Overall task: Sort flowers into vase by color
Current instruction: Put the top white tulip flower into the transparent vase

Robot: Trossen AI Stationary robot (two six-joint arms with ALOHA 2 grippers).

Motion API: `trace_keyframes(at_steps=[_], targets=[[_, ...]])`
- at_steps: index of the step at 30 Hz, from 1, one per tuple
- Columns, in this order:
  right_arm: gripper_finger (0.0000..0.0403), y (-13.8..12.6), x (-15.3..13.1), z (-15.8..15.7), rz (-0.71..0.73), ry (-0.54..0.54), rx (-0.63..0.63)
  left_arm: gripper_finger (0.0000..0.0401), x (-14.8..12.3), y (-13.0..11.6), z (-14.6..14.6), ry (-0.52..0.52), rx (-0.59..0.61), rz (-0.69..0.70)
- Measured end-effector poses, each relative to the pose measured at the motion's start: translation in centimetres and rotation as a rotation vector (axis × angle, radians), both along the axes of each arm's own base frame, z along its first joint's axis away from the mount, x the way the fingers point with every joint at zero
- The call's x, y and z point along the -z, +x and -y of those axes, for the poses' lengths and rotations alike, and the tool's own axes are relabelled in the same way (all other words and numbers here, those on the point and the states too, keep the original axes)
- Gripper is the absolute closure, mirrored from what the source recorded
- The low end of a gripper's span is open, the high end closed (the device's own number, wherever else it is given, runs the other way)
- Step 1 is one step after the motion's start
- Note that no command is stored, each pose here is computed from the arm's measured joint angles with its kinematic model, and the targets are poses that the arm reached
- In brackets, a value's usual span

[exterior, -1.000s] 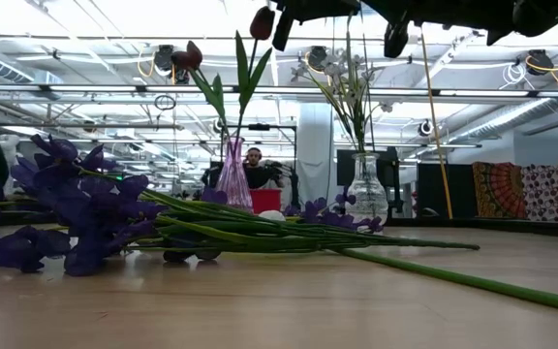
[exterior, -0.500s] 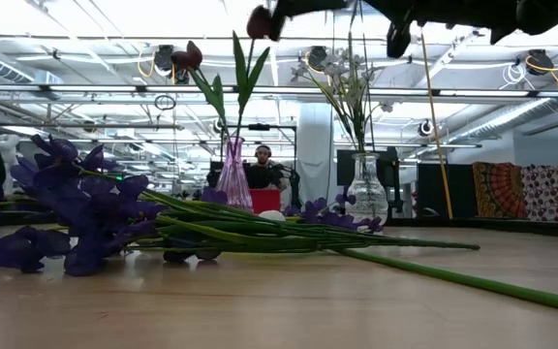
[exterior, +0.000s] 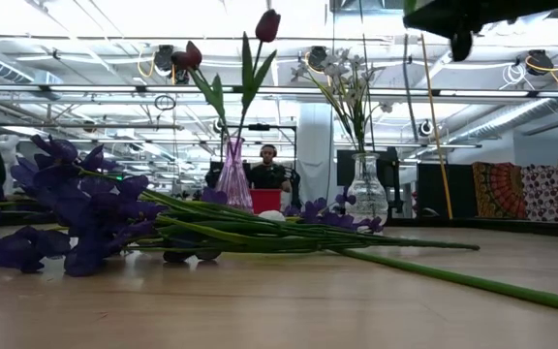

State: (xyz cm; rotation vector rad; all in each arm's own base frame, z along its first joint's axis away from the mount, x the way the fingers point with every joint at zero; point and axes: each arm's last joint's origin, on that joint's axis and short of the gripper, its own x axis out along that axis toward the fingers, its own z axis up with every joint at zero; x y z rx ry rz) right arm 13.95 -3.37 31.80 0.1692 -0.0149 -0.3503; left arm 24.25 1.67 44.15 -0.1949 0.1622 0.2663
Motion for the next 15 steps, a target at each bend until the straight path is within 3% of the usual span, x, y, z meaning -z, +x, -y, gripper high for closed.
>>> trace_keyframes(at_steps=[6,12,15], targets=[[0.0403,-0.7,-0.1,0.4,-0.037,-0.085,0.178,0.0264,2.2,-4.3,0.6,-0.015,-0.027,0.019],[0.0403,0.9,-0.3,1.2,0.005,-0.115,0.207,0.0264,6.7,-7.4,1.0,-0.091,-0.073,0.108],[0.0402,2.2,-0.4,1.9,0.010,-0.185,0.230,0.0264,8.3,-8.8,1.2,-0.130,-0.072,0.163]])
